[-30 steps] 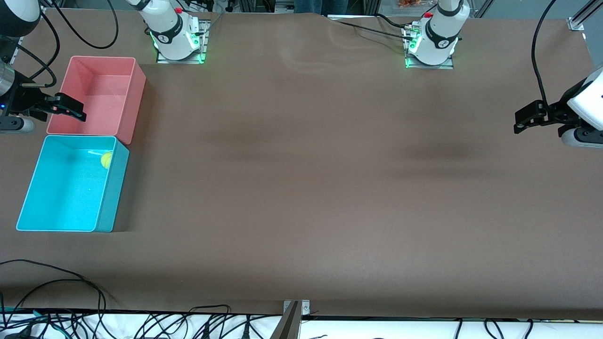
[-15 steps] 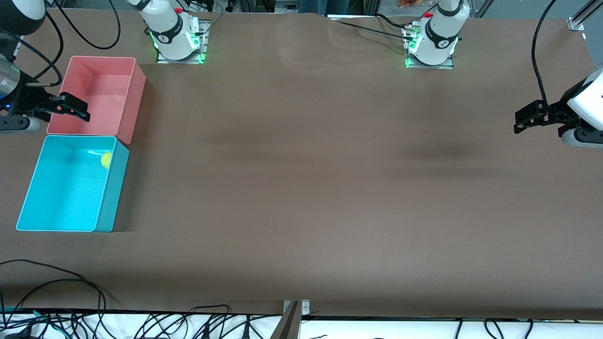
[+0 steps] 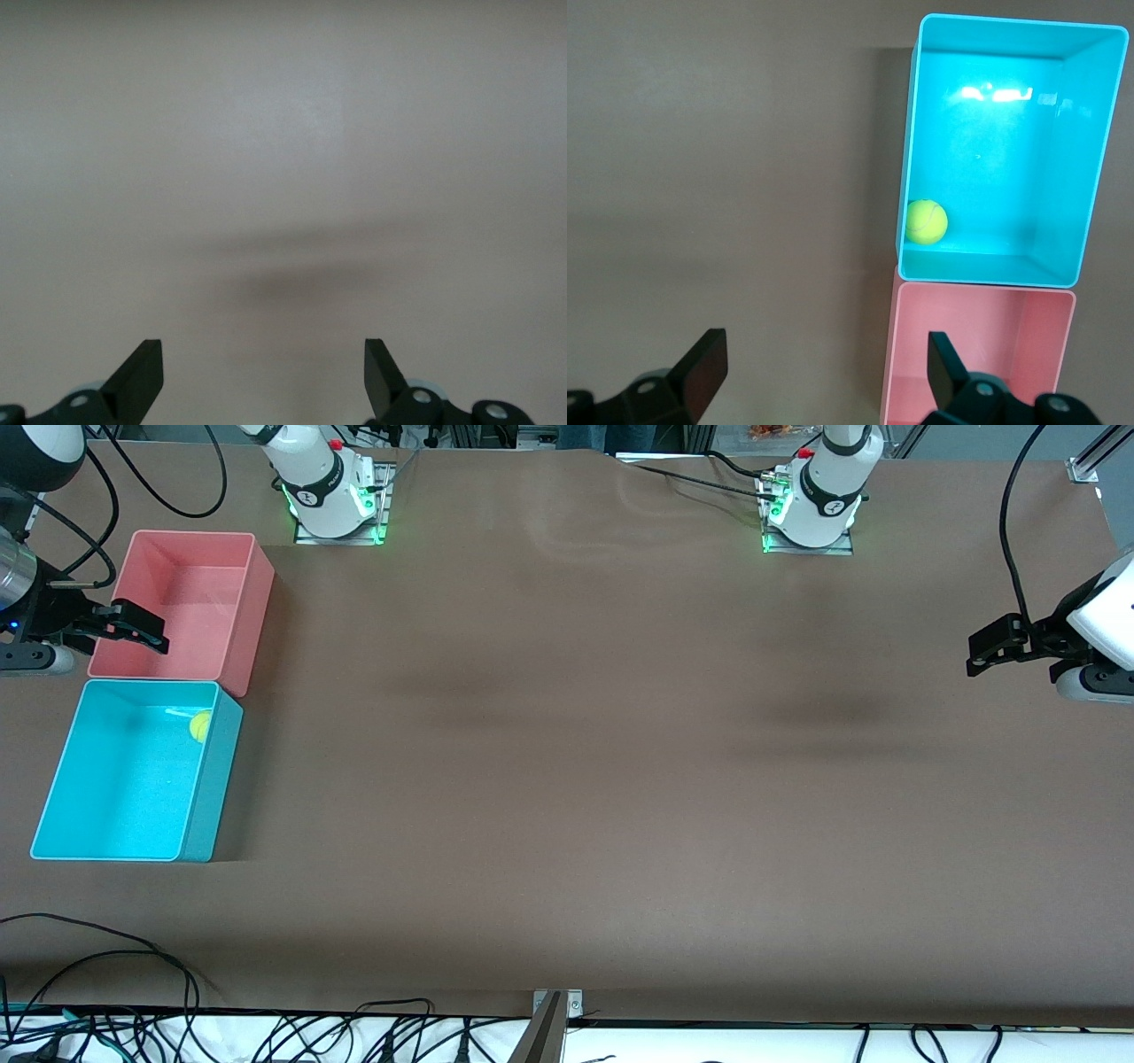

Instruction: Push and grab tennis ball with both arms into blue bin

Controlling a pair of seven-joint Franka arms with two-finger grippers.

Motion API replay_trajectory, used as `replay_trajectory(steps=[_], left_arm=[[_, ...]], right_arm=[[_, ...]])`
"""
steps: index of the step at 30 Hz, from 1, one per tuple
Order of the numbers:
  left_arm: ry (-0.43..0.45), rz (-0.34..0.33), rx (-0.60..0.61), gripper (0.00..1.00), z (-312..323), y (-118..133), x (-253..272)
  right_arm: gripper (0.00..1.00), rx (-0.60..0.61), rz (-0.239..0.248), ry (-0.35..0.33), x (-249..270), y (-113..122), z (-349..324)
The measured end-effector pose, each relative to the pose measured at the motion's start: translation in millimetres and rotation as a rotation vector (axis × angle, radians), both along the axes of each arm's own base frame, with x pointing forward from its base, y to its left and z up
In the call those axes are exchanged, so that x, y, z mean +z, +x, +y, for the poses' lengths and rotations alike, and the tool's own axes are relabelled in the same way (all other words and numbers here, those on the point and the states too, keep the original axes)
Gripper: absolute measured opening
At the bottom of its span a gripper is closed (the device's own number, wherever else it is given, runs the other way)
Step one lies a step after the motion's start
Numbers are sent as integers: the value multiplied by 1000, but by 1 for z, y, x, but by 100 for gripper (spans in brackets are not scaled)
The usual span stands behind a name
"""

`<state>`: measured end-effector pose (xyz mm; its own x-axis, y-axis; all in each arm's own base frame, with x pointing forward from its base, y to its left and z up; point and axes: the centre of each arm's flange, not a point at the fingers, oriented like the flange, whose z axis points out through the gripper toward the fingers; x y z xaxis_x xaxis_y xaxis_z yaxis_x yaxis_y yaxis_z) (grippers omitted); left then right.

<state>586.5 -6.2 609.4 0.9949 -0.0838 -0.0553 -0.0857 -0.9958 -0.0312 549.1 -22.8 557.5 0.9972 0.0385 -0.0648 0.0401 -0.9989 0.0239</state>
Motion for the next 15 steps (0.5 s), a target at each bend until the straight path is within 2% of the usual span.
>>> replay_trajectory(steps=[15], left_arm=[[0,0,0,100,0,0,0]], right_arm=[[100,9,-2,0,0,1,5]])
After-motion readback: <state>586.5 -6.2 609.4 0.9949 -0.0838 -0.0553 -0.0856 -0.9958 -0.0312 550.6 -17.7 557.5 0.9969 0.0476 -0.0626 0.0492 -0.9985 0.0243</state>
